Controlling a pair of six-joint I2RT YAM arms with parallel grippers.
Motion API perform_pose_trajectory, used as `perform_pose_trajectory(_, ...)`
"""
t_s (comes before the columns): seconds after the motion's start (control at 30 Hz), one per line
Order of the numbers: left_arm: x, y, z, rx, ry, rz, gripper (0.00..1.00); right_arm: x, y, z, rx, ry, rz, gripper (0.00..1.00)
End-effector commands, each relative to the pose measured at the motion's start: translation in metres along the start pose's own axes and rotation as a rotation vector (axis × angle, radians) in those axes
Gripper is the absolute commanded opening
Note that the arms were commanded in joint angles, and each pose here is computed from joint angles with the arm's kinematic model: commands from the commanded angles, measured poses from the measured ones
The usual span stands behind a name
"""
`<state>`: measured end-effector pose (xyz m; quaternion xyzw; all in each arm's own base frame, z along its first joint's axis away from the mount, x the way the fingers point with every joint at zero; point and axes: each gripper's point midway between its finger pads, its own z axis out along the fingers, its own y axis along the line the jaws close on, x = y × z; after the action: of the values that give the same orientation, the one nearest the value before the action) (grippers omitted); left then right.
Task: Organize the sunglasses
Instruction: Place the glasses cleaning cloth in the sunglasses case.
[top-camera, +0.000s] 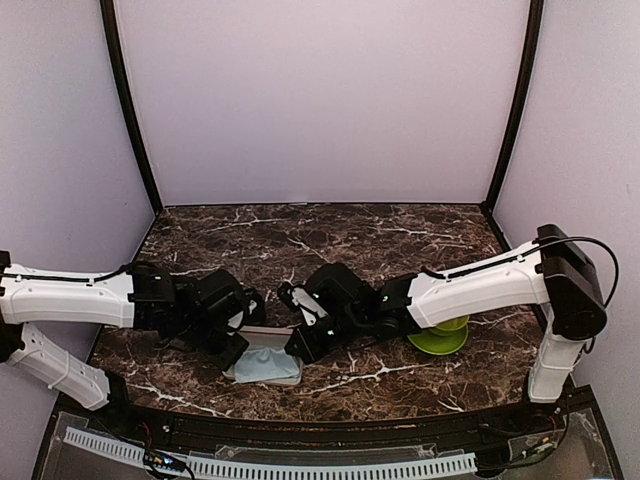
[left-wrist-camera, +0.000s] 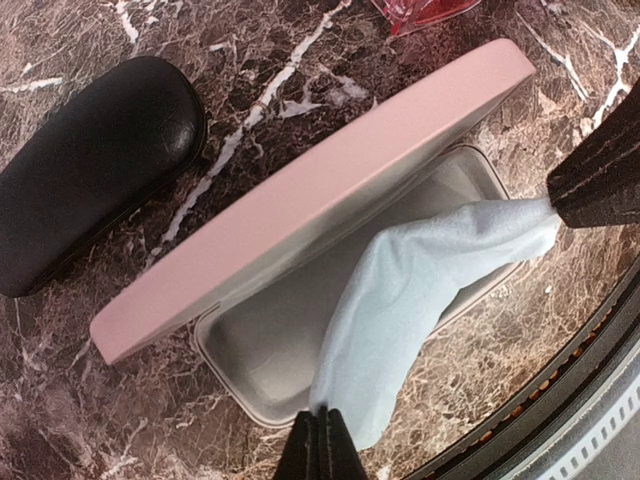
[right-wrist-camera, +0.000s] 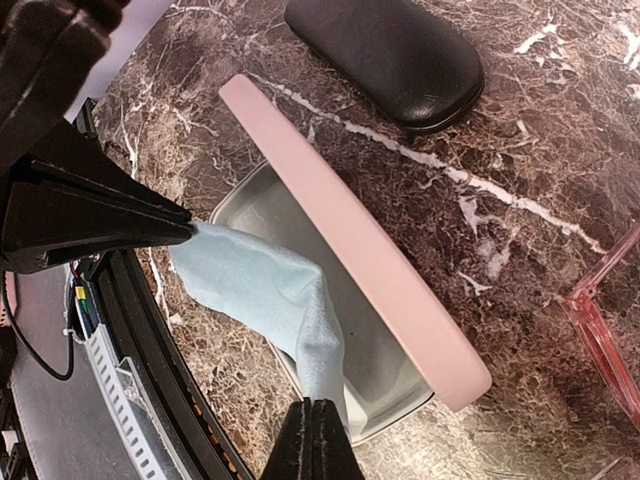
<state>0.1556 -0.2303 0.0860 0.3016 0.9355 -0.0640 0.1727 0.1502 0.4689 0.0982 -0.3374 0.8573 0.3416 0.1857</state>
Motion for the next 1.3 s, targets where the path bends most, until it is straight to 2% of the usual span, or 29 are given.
perform_pose_trajectory(0.0, -0.006, 0.002, -0.017, 0.005, -0.024, -0.01, 0.0, -0.01, 0.014, -0.002, -0.028, -0.024, -0.017, 0.0)
perform_pose_trajectory(0.37, -0.005, 0.003, -0.016, -0.019, 0.026, 0.001, 0.0, -0.005, 0.024, -0.002, -0.044, 0.0, -0.008, 0.0)
perform_pose_trajectory(0.63, -0.013, -0.002, -0.032, 0.022, -0.024, -0.017, 0.0, -0.004, 0.028, -0.008, -0.047, -0.005, -0.011, 0.0)
perform_pose_trajectory(1.27, 0.01, -0.015, -0.039, 0.056, 0.012, -0.053, 0.0, 0.005, 0.041, -0.012, -0.065, 0.004, -0.015, 0.0)
